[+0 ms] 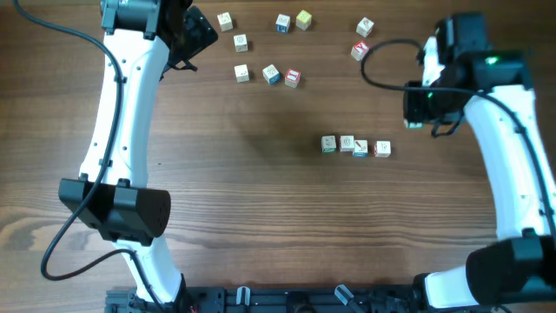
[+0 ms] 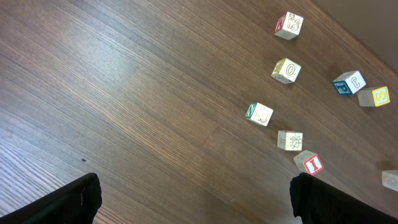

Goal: Form a horizontal line

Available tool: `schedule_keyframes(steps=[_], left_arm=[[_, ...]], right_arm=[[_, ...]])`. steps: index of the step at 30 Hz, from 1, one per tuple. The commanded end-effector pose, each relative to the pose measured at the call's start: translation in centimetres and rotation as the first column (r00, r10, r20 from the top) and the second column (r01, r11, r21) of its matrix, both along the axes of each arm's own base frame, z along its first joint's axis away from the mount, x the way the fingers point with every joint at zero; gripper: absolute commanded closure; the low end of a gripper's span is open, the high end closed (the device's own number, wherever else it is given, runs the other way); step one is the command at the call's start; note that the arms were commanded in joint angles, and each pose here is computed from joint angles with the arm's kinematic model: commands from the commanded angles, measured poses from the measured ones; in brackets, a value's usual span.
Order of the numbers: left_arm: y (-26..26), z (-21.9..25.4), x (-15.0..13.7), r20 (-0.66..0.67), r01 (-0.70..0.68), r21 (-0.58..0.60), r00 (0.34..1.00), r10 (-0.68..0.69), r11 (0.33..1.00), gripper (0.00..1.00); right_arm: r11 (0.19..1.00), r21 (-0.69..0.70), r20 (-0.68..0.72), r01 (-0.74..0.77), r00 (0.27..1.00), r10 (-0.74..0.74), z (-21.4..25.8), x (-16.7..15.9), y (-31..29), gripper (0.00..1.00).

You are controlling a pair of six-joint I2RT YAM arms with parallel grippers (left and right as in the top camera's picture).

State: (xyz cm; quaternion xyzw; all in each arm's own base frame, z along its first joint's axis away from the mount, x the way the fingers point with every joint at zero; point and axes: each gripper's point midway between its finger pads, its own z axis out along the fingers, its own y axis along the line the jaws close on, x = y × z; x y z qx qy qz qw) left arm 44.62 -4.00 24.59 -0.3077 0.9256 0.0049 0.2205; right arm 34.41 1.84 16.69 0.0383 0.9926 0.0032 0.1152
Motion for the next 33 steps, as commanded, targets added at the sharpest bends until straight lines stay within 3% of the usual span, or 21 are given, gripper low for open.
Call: schedule_keyframes(steps=[1,13,22,33], left_arm=[[0.1,0.0,0.0,0.004,-0.018,0.005,1.000,0.018,1.000,0.00],[-0.5,-0.1,0.1,0.002,-0.004,-0.027,1.000,0.004,1.000,0.00],[-1.6,-3.9,-1.6,-0.127,0.031,-0.016,0.991,-0.033,0.999,0.00],[-2.0,-10.1,-3.7,-0.267,0.045,-0.008,0.963,-0.045,0.999,0.00]], right_arm=[[0.990,-0.076,-0.060,0.122,0.990,-0.127,-4.6,-1.4,-1.9,0.81],[0.983,-0.114,0.029,0.142,0.990,-0.139,-12.2,-1.2,-2.9,0.81],[0.984,-0.092,0.123,0.150,0.983,-0.139,-12.4,0.7,-2.8,0.80],[0.984,-0.090,0.125,0.153,0.982,-0.141,-13.3,0.3,-2.8,0.73]])
